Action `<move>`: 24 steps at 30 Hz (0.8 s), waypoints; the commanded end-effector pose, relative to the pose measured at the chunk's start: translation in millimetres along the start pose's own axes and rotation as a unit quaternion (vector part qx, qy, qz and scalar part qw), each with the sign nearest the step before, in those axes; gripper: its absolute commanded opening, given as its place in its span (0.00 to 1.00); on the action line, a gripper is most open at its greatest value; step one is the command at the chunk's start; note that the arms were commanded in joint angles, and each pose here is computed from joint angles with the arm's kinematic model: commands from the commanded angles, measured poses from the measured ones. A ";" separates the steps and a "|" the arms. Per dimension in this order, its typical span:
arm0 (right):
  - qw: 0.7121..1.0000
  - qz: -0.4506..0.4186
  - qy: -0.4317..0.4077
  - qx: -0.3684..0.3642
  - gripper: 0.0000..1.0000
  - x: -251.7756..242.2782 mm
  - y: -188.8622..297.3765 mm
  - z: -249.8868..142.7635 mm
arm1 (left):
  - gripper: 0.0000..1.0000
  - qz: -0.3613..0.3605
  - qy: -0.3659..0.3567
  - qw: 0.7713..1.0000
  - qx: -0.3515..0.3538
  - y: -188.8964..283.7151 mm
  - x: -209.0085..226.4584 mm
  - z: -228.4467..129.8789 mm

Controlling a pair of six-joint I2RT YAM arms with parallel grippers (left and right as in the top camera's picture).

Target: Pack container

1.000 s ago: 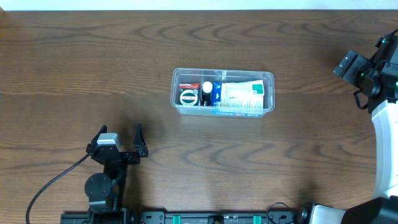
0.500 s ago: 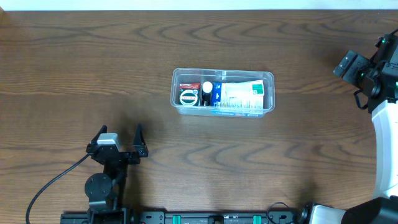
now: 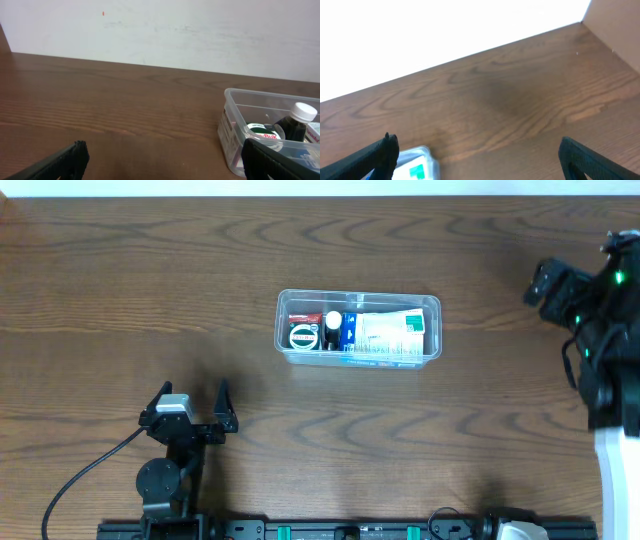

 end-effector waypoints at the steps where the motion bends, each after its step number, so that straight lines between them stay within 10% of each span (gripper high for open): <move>1: 0.999 0.012 0.022 -0.027 0.99 6.4 29.9 4.2 | 0.98 0.003 -0.004 1.000 0.023 -0.6 2.7 -13.9; 24: 0.939 0.163 0.153 -0.260 0.99 24.3 67.7 -98.9 | 0.98 0.003 -0.004 1.000 0.023 -0.6 2.7 -13.9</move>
Point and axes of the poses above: each gripper's point midway between its finger pads, its own y axis back along the fingers, its own x axis along the line the jaws close on, z = x × y, the point moved 2 cm from there along y, back along the fingers, and after that the axes turned 3 degrees about y, right-handed, at the moved point
